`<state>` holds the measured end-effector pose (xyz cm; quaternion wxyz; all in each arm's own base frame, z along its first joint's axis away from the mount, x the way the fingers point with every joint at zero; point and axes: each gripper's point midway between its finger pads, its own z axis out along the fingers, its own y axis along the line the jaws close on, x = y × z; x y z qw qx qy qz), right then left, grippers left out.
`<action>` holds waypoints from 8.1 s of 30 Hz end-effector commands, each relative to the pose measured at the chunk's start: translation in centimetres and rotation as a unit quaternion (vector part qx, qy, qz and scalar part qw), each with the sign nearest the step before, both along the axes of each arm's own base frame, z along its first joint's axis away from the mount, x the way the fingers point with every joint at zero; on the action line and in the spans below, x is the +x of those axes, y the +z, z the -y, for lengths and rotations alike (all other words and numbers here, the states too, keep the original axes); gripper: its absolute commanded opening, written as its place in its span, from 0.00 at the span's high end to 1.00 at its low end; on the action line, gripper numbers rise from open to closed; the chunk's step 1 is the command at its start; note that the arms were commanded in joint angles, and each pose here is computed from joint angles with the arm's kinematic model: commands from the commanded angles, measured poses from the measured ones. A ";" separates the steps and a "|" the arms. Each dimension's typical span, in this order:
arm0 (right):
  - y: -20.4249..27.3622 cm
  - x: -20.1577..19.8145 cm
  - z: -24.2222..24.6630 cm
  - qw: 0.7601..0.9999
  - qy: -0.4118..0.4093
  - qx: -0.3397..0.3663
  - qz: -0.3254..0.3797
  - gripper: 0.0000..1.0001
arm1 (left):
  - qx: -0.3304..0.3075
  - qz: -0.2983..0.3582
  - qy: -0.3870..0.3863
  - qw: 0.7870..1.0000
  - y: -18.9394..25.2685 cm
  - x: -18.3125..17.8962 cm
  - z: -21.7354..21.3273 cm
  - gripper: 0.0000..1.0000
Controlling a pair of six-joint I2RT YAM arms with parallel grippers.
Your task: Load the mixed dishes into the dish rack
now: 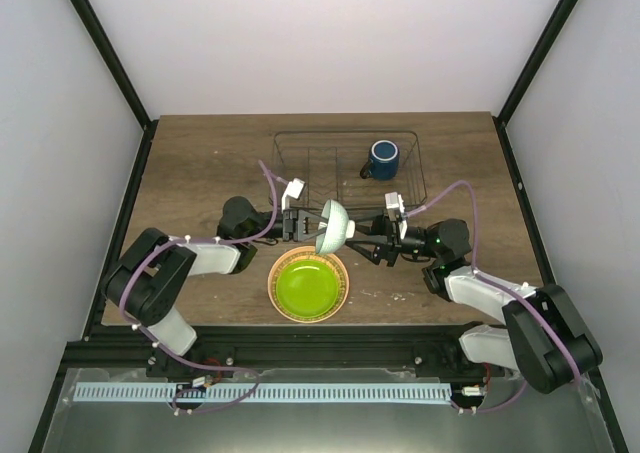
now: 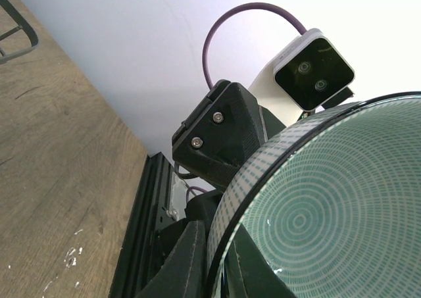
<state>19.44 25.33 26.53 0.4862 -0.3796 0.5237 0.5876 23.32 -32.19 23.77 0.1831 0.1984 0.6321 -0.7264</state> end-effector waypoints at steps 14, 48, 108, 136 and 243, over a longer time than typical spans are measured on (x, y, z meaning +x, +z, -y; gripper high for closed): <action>-0.1 0.7 -1.2 1.000 -0.007 -0.011 -0.001 0.71 | -0.008 0.010 -0.036 0.999 -0.9 -0.8 1.8 0.74; -4.9 6.2 0.8 0.982 -0.165 -0.051 -0.079 0.74 | 0.026 -0.046 0.023 0.998 -6.6 0.4 -3.0 0.61; -4.1 22.6 10.4 0.729 -0.507 -0.420 -0.188 0.82 | 0.368 0.103 0.347 0.857 -2.2 5.1 -16.0 0.49; -13.0 25.7 13.8 0.656 -0.478 -0.538 -0.229 0.83 | 0.377 0.089 0.319 0.865 -3.6 5.1 -15.3 0.50; -5.6 14.7 14.1 0.750 -0.503 -0.363 -0.231 0.26 | 0.542 -0.046 0.135 0.828 -21.7 -7.5 -9.8 0.82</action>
